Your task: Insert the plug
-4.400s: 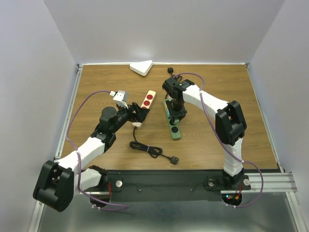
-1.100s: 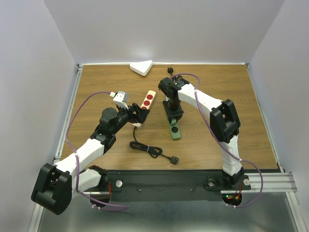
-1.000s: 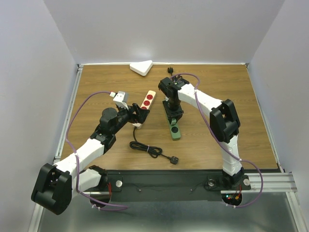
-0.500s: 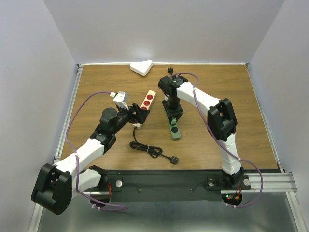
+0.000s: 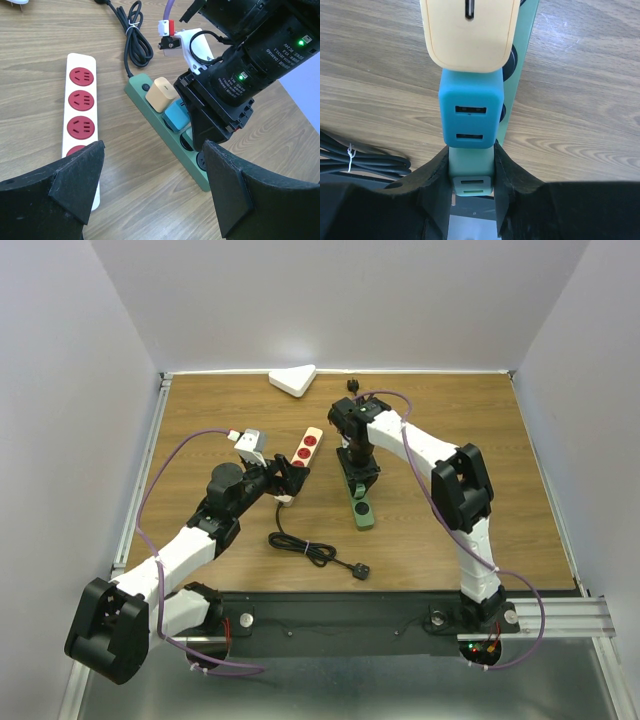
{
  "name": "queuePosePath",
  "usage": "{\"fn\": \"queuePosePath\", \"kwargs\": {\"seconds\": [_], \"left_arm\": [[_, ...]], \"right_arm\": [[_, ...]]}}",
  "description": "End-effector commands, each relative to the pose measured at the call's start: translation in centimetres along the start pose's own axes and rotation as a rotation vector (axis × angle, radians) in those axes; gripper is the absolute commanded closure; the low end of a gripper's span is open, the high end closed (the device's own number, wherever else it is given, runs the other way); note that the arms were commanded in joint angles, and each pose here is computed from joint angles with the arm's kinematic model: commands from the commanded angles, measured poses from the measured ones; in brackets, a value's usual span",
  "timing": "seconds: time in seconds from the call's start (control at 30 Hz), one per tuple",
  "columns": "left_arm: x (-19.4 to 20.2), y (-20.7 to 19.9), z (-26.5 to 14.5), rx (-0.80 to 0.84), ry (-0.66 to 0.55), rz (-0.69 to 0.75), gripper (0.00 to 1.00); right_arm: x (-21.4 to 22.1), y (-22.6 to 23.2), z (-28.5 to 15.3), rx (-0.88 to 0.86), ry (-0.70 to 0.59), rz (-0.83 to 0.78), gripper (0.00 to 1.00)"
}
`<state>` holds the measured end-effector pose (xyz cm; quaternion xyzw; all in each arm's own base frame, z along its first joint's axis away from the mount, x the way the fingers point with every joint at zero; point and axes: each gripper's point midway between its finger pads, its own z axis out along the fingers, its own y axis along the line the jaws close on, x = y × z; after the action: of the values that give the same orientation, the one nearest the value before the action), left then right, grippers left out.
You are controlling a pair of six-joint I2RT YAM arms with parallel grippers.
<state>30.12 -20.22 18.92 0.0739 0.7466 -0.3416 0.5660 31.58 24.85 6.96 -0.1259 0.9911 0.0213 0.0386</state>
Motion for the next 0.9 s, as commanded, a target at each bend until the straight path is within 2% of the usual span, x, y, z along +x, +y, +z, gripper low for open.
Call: {"fn": "queuePosePath", "kwargs": {"seconds": [0.0, 0.43, 0.87], "left_arm": [[-1.1, -0.5, -0.1, 0.018, -0.041, 0.022, 0.09], [-1.1, -0.5, -0.1, 0.02, -0.04, 0.022, 0.09], [-1.1, -0.7, -0.1, 0.027, -0.04, 0.018, 0.09]], "right_arm": [[-3.0, -2.3, 6.6, 0.124, -0.054, 0.008, 1.0], [-3.1, -2.2, 9.1, 0.13, -0.031, -0.003, 1.0], [-4.1, -2.8, 10.5, 0.172, -0.087, 0.028, 1.0]]}}
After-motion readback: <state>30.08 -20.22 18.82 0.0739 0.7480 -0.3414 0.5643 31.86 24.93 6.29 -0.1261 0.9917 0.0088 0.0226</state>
